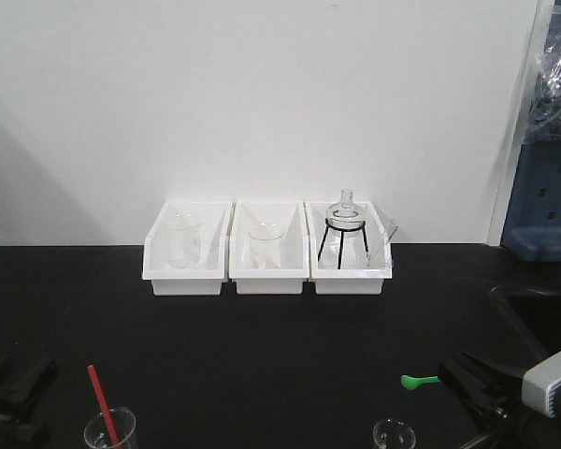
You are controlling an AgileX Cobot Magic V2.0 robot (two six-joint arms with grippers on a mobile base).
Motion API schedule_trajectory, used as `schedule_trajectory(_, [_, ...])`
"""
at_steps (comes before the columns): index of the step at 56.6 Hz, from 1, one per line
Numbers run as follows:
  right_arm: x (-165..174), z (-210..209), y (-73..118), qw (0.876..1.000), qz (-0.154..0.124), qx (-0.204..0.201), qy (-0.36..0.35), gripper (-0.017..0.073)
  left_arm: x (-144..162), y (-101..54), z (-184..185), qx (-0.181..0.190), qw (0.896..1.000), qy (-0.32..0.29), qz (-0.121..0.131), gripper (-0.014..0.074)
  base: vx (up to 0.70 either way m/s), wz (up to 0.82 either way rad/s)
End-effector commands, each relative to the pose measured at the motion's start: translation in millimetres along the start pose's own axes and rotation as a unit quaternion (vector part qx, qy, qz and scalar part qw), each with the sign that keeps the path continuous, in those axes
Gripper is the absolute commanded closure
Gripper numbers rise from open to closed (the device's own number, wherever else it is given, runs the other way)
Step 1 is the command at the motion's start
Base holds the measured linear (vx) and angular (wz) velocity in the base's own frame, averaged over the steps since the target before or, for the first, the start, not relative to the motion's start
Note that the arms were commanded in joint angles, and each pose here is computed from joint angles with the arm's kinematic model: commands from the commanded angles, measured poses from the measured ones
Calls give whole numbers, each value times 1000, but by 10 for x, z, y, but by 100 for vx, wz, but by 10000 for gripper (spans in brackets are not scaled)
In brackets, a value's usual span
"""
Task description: Sort red and green spoons into left cabinet
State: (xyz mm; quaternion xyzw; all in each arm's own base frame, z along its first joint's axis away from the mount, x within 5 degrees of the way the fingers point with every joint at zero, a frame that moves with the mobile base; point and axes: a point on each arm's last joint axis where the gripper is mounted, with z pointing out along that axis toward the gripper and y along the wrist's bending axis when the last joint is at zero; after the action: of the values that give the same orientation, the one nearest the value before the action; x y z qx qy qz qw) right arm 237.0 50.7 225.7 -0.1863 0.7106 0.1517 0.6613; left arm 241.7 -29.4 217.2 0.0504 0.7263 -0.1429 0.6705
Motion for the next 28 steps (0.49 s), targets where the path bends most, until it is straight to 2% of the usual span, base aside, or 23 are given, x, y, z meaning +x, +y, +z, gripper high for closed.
schedule_trajectory(1, [-237, -73, -6, 999, -12, 11, -45, 568, -217, -8, 170, 20, 998, -65, 0, 122, 0, 0])
schedule_trajectory(9, [-266, -130, -12, 999, -21, 27, -25, 568, -137, 32, 433, 38, 998, -44, -10, 122, 0, 0])
schedule_trajectory(14, [-255, -135, -19, 999, -21, 31, -16, 568, -39, 57, 582, 50, 998, -26, -26, 122, 0, 0])
schedule_trajectory(19, [-251, -136, -17, 999, -20, 30, -17, 568, 51, 83, 644, 49, 998, -18, -42, 122, 0, 0])
schedule_trajectory(28, [-250, -136, -17, 999, -21, 31, -16, 568, 224, 112, 702, 51, 997, -3, -52, 122, 0, 0])
